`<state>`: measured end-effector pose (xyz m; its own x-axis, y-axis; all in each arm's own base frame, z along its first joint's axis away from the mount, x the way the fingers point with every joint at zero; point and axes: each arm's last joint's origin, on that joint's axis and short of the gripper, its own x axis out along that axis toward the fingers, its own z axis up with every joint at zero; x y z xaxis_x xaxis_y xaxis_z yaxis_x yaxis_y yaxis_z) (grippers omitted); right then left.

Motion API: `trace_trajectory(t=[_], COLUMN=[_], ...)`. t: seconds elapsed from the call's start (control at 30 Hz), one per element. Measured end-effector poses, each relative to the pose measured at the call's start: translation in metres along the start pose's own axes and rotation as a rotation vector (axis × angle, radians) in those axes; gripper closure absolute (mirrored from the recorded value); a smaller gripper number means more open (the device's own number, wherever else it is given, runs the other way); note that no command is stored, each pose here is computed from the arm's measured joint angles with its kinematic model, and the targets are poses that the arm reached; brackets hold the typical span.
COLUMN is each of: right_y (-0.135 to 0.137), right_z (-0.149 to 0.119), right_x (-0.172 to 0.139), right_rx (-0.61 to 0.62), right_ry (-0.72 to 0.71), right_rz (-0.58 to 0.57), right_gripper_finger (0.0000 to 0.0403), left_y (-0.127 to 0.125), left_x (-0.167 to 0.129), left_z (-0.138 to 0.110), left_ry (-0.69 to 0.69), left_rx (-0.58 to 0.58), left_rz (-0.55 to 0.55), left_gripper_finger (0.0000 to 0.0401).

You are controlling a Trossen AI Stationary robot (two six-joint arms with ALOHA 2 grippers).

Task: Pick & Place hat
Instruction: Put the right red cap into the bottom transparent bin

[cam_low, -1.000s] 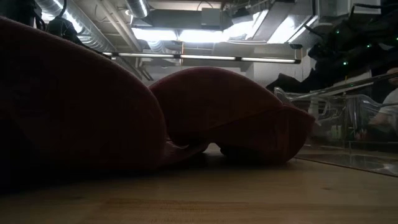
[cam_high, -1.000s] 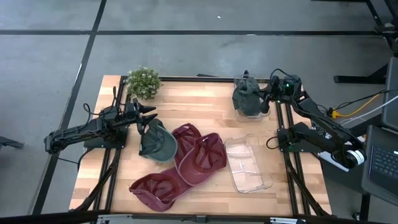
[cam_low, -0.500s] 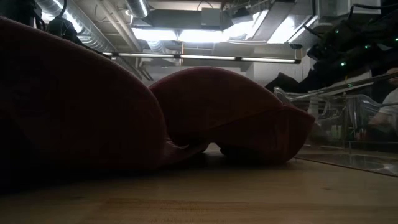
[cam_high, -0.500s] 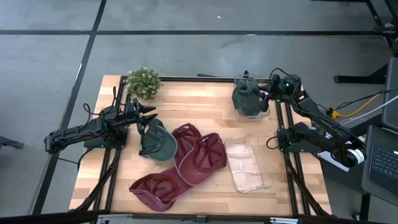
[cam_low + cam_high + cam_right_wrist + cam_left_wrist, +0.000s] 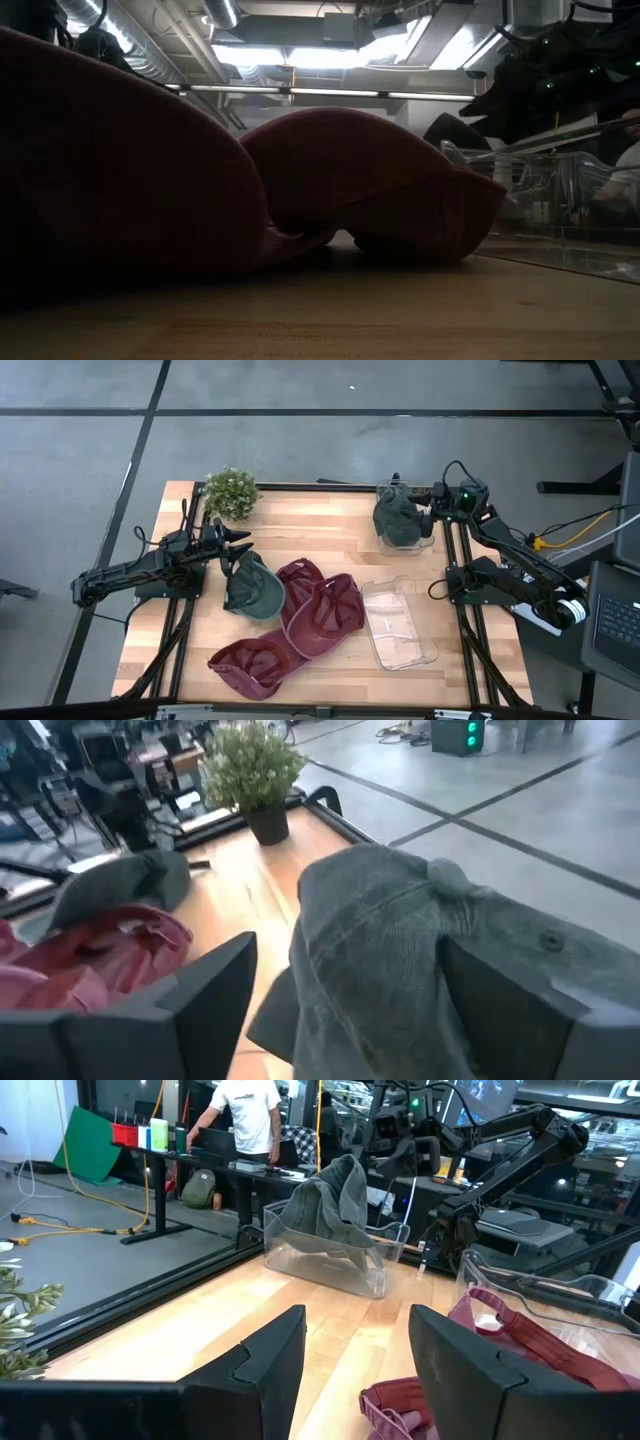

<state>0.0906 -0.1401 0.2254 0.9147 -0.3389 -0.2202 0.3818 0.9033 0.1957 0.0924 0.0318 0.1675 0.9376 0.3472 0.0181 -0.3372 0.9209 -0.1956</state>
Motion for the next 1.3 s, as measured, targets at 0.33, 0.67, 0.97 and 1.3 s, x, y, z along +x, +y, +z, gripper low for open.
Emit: trace_trajectory(t=[0.33, 0.67, 0.97, 1.3], right_y=[-0.001, 0.005, 0.024, 0.040], right_z=[0.021, 0.064, 0.087, 0.097], right_x=[-0.003, -0.011, -0.008, 0.009], right_rx=[0.043, 0.056, 0.079, 0.012], right_ry=[-0.178, -0.314, -0.250, -0.071], right_rz=[-0.033, -0.033, 0.050, 0.114], right_gripper_finger=[0.0078, 0.0078, 0.0079, 0.0079], left_y=[0.000, 0.000, 0.000, 0.000], left_x=[0.000, 0.000, 0.000, 0.000], left_z=[0.000, 0.000, 0.000, 0.000], left_ry=[0.000, 0.000, 0.000, 0.000], left_rx=[0.000, 0.000, 0.000, 0.000], left_rz=[0.000, 0.000, 0.000, 0.000], left_gripper_finger=[0.0230, 0.0226, 0.0230, 0.0228])
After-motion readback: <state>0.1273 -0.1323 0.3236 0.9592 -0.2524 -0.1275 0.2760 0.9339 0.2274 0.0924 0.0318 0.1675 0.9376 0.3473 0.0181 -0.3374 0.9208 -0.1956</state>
